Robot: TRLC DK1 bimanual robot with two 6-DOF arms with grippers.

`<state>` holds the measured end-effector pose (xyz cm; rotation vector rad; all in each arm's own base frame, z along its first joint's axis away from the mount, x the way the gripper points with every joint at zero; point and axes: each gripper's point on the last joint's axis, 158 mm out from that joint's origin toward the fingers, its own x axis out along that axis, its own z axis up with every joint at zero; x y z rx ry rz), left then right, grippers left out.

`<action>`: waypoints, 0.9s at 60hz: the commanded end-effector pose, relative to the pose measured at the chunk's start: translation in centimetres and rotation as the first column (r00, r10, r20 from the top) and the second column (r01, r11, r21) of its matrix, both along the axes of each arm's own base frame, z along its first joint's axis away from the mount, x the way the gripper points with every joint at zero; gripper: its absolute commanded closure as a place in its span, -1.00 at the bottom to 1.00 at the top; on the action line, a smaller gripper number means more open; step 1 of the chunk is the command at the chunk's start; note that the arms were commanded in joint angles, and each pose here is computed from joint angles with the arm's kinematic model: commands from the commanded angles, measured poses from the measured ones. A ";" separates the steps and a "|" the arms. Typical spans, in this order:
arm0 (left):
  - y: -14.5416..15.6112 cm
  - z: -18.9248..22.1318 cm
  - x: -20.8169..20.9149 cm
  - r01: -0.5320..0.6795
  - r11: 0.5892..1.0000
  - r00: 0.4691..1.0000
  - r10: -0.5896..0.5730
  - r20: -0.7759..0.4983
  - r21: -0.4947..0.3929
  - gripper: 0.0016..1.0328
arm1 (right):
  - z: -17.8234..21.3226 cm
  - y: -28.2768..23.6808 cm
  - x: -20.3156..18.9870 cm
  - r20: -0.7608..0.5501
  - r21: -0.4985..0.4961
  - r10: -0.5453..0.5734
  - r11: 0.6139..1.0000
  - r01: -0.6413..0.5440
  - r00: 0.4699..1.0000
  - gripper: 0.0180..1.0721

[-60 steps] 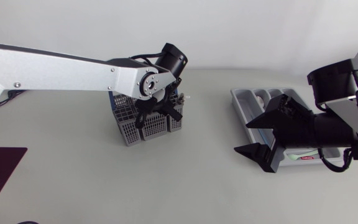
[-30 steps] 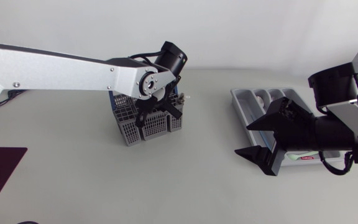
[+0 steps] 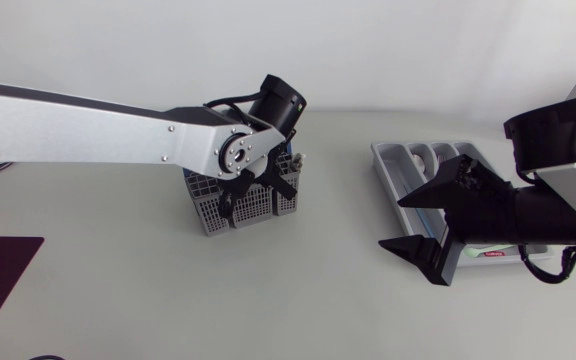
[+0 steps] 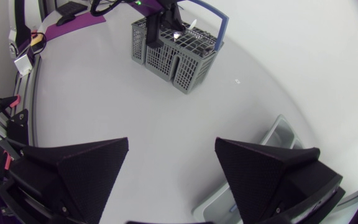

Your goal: Unload the cutlery basket into the drawer organizer.

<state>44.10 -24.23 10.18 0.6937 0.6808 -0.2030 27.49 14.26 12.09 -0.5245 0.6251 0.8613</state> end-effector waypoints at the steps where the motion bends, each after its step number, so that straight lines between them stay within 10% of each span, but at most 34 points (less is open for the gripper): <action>1: -0.1 1.8 -1.0 0.028 1.000 0.999 -0.029 0.039 0.005 0.74 | -0.6 0.3 -0.9 -0.017 -0.012 0.024 1.000 -0.025 1.000 -0.91; 54: -0.5 18.9 -7.6 0.165 0.986 0.853 -0.122 0.507 -0.040 0.71 | 4.8 1.9 -0.5 0.136 0.104 -0.009 0.995 -0.006 0.991 -0.91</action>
